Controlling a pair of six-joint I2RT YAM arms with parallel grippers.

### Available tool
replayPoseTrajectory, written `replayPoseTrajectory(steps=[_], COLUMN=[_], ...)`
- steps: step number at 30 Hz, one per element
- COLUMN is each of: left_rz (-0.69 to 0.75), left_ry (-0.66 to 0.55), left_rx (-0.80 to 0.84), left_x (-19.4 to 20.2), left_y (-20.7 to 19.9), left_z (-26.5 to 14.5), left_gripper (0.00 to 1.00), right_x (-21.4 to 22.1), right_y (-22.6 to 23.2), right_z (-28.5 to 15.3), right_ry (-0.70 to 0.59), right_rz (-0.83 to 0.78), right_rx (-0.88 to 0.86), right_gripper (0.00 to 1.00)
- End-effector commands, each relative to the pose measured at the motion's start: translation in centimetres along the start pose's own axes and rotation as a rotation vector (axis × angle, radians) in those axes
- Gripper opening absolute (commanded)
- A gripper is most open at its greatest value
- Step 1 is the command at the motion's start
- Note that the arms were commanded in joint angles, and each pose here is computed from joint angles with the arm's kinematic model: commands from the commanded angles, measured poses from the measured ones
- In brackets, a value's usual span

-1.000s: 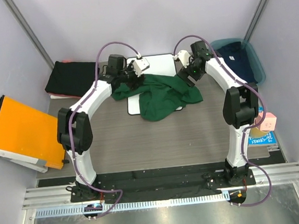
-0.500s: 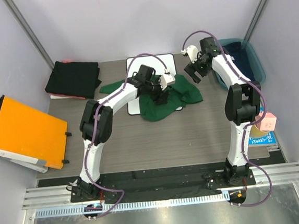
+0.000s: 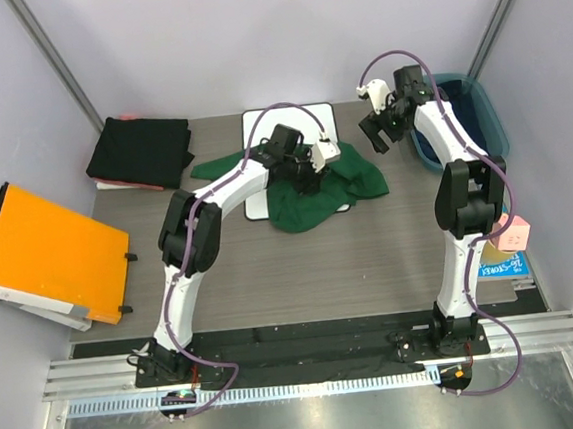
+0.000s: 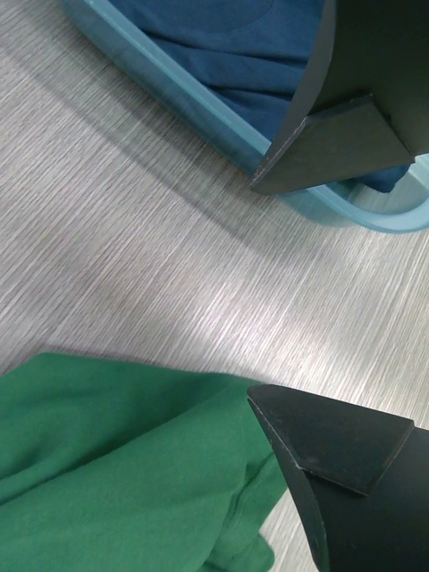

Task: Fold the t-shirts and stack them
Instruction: Flatten out the tshirt

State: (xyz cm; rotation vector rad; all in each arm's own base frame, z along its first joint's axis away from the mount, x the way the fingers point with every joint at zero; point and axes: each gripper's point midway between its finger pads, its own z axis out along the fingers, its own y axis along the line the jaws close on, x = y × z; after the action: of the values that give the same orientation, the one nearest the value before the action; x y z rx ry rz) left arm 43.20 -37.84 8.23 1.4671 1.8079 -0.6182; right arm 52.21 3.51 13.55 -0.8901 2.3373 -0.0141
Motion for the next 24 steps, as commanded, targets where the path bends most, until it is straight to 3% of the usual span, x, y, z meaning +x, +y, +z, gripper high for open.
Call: replayPoseTrajectory(steps=[1,2,8,12,17,20,24], left_rz=[0.014,0.014,0.096,0.198,0.316,0.393,0.422], left_ry=[-0.015,-0.010,-0.017,-0.097,-0.220,-0.206,-0.154], left_rx=[-0.014,-0.019,-0.214,-0.466,-0.805,-0.986,-1.070], left_x=[-0.6,-0.5,-3.1,-9.3,-17.3,-18.8,-18.1], left_y=[0.2,0.2,3.4,7.2,10.5,11.7,12.1], left_z=[0.2,0.2,-3.1,-10.7,-24.4,-30.9,-34.4], left_gripper=[0.06,0.00,0.00,0.00,0.00,0.00,0.00], right_x=[-3.1,-3.2,-3.5,-3.9,-4.1,-4.9,-5.3], right_y=[-0.8,-0.7,-0.4,0.5,2.0,3.9,8.2], right_z=[-1.7,-1.6,-1.2,-0.5,0.5,0.2,0.3], right_ry=[-0.101,-0.105,-0.119,-0.137,-0.153,-0.180,-0.175], right_rz=[0.020,0.021,0.044,0.070,0.076,0.064,0.048], right_rx=[0.020,0.017,-0.006,-0.056,-0.135,-0.230,-0.387], right_gripper=[0.92,0.92,0.92,0.92,0.92,0.93,0.94])
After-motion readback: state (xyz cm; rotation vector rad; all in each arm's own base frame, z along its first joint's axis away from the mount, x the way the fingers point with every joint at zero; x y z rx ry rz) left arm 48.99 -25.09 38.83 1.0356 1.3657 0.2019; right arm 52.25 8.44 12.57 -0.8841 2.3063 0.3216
